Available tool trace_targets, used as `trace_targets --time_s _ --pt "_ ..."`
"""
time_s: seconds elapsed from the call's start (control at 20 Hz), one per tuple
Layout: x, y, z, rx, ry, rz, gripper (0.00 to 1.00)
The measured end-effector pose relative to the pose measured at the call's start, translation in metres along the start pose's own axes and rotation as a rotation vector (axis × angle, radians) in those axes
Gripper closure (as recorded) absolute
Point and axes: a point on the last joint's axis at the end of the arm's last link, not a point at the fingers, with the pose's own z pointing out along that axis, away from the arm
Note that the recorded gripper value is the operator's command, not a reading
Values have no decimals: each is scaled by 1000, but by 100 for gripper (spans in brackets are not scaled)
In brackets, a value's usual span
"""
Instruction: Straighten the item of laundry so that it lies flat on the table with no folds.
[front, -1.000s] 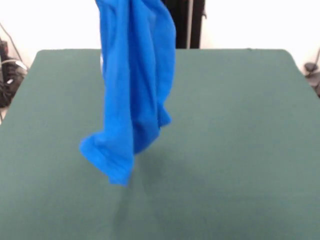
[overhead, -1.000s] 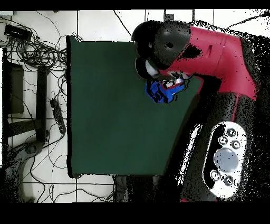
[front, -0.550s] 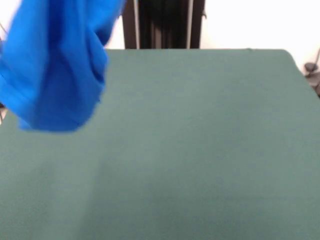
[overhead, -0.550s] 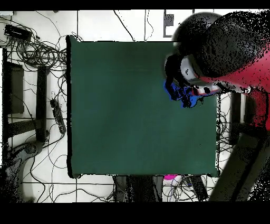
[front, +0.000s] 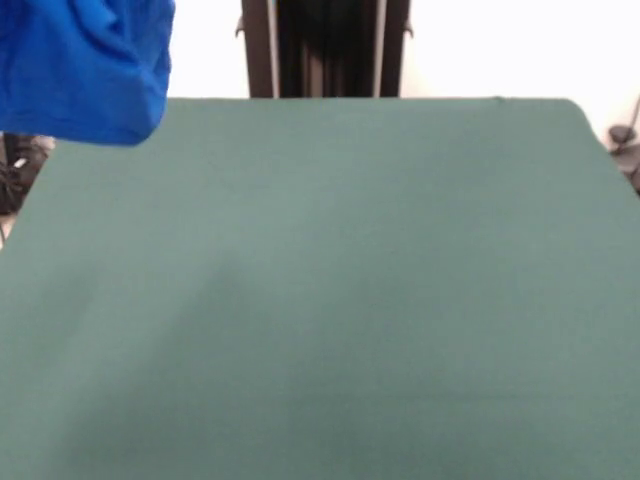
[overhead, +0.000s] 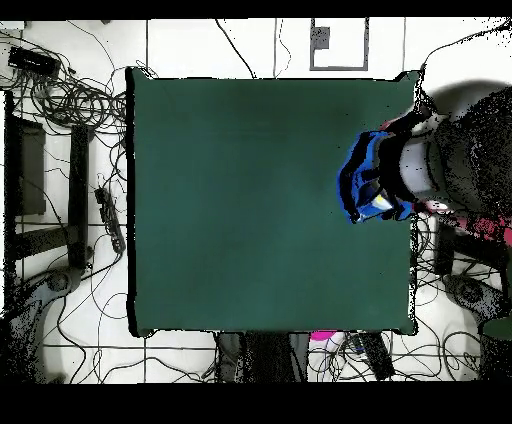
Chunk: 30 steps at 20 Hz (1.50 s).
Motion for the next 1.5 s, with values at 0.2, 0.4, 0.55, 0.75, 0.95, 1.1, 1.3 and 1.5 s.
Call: trace_targets --time_s 0.2,0.4,0.55,0.75,0.95,1.1,1.3,1.5 --pt "-6 -3 22 -47 -72 -6 100" --pt "-6 -5 48 -37 -123 -31 100" --pt "-4 -13 64 -5 -128 -43 100" --pt "1 -20 82 29 -113 -51 100" --pt "7 -24 106 55 -98 -60 100" --pt "10 -25 127 62 -101 -71 100" --pt "13 -23 155 60 -115 -89 100" --pt "14 -22 172 65 -131 -107 100"
